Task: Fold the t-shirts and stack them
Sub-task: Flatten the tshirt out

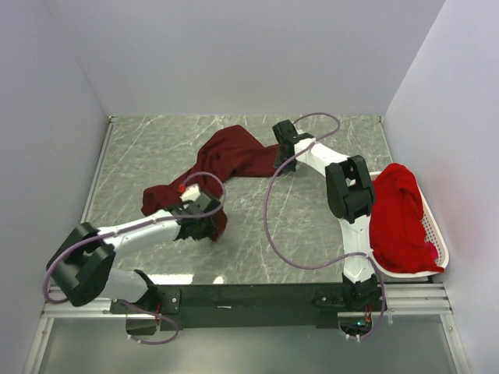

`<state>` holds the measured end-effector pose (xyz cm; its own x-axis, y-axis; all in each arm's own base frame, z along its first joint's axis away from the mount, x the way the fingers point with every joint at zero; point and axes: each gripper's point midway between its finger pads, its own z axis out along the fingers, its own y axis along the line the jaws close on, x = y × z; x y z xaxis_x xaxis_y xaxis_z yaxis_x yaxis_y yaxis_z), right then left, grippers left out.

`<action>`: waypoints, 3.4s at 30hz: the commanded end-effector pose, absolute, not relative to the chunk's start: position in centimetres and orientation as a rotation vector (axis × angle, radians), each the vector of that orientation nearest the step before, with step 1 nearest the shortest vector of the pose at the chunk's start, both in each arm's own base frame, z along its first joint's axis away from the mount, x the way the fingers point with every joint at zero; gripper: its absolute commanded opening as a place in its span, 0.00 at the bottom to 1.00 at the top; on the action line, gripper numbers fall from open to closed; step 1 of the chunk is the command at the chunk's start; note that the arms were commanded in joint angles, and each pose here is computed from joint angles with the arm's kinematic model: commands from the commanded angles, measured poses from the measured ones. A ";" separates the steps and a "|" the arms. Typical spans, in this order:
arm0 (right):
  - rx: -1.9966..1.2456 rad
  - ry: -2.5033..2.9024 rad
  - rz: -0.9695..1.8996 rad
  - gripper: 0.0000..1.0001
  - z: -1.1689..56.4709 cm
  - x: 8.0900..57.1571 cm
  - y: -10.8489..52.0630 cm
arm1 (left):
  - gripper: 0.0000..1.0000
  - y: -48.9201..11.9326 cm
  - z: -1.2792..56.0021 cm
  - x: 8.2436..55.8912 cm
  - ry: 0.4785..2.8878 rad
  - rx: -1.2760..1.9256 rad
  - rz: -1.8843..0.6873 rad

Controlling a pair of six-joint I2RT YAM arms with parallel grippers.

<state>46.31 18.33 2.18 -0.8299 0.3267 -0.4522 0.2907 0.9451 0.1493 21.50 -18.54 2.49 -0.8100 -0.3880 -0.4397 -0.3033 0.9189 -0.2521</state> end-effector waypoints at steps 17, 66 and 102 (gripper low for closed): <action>0.593 2.026 0.107 0.00 30.7 45.6 4.7 | 0.00 1.4 38.8 30.2 1.649 -0.792 -0.159; -1.065 2.052 0.129 0.63 10.3 35.8 46.1 | 0.54 3.0 16.7 35.6 1.962 -1.214 -0.412; -1.080 2.035 0.038 0.40 6.1 35.1 49.7 | 0.51 4.5 16.5 33.2 1.932 -1.176 -0.504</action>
